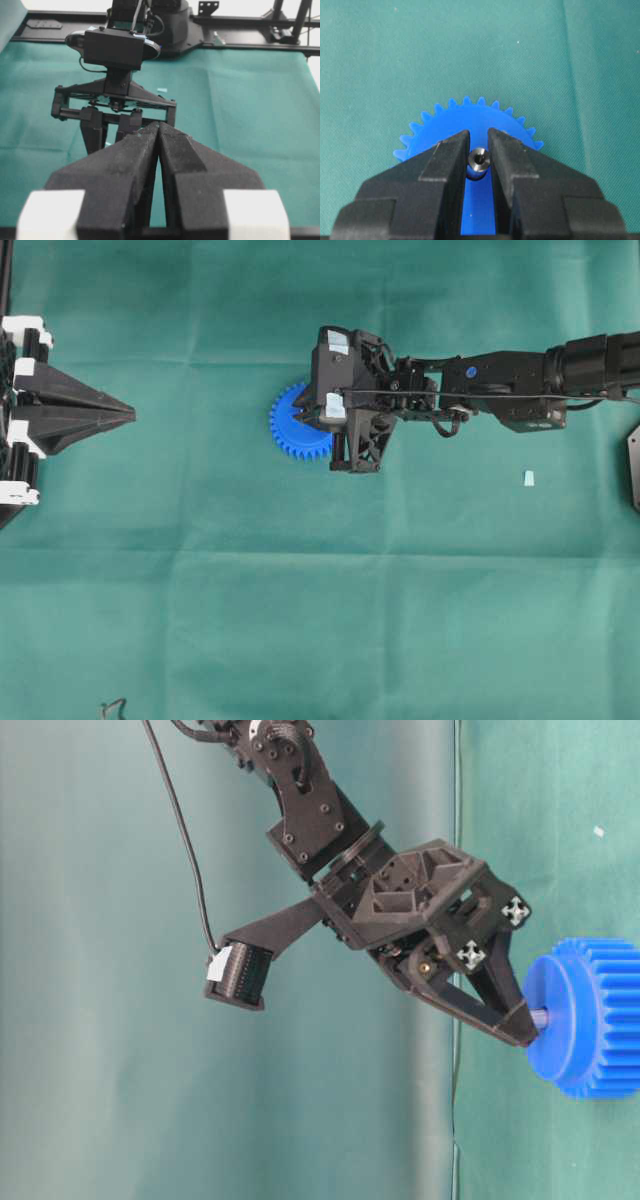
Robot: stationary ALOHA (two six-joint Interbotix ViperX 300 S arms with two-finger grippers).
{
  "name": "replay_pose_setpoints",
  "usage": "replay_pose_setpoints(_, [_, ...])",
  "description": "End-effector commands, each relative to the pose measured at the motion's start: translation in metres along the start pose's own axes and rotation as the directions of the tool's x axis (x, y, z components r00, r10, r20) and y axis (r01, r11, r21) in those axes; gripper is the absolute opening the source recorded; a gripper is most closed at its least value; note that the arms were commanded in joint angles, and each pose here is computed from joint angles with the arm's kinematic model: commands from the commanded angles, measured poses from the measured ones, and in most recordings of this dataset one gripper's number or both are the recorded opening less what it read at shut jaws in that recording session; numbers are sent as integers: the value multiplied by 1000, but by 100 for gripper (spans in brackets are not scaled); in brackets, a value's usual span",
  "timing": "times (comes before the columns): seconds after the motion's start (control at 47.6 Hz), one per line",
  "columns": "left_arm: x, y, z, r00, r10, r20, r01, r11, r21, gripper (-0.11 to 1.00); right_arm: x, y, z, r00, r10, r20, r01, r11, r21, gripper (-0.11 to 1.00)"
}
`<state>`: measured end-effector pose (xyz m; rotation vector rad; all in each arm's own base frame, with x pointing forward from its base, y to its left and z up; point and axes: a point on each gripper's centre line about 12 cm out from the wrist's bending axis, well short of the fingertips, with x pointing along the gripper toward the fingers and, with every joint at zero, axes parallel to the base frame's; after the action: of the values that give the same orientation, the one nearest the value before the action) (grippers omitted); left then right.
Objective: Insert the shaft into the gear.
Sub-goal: 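Lower the shaft into the gear hole and open the right gripper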
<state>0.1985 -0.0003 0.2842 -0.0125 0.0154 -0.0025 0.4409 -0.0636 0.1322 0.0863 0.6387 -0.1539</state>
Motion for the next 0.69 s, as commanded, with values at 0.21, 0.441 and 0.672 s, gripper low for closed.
replay_pose_setpoints(0.21, [2, 0, 11, 1000, -2, 28, 2, 1000, 3, 0, -4, -1, 12, 999, -1, 35, 1, 1000, 8, 17])
replay_pose_setpoints(0.441, [2, 0, 11, 1000, -1, 28, 1, 1000, 3, 0, -4, -1, 11, 999, -2, 32, 2, 1000, 13, 56])
replay_pose_setpoints(0.672, [2, 0, 11, 1000, -2, 26, 2, 1000, 3, 0, -4, -1, 11, 999, -2, 32, 2, 1000, 13, 96])
